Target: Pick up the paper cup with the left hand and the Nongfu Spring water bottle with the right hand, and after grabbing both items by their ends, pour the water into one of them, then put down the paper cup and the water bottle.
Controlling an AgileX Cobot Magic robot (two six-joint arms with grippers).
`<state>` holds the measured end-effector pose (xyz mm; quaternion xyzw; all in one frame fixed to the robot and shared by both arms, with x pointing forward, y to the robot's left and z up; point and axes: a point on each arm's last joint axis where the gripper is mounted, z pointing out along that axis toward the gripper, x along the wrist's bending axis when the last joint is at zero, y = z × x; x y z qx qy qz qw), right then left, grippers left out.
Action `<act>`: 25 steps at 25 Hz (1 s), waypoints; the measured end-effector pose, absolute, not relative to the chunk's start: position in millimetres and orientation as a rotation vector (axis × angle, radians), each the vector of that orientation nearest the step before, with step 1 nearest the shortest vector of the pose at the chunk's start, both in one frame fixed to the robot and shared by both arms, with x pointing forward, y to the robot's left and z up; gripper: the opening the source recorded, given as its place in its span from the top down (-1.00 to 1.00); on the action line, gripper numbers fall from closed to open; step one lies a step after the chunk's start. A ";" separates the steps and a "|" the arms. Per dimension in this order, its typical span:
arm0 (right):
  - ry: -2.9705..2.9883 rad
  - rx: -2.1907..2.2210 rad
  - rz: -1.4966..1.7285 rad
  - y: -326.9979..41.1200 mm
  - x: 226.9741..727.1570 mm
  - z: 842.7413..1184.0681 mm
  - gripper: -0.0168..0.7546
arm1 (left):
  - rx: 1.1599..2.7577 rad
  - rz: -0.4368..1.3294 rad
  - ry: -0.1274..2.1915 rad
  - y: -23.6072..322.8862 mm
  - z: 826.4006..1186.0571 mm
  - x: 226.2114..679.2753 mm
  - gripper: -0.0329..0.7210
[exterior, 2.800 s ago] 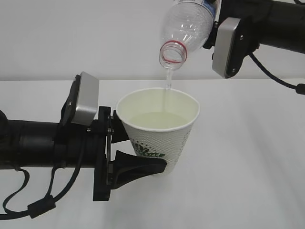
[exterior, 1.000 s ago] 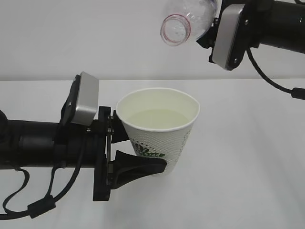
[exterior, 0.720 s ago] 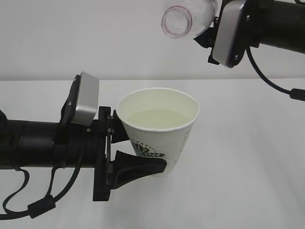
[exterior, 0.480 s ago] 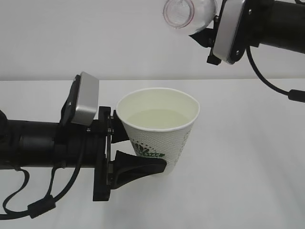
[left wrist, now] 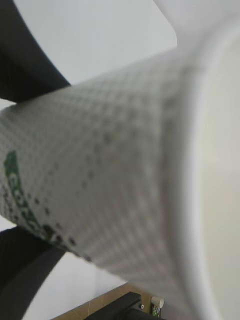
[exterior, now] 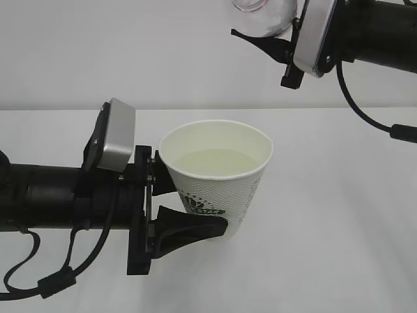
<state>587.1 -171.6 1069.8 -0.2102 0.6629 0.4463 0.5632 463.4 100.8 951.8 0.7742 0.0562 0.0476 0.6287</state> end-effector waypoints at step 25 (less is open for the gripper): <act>1.658 -0.290 1.253 -171.6 587.1 1069.8 -0.21 | 1.774 0.109 0.129 100.8 951.8 463.4 -0.39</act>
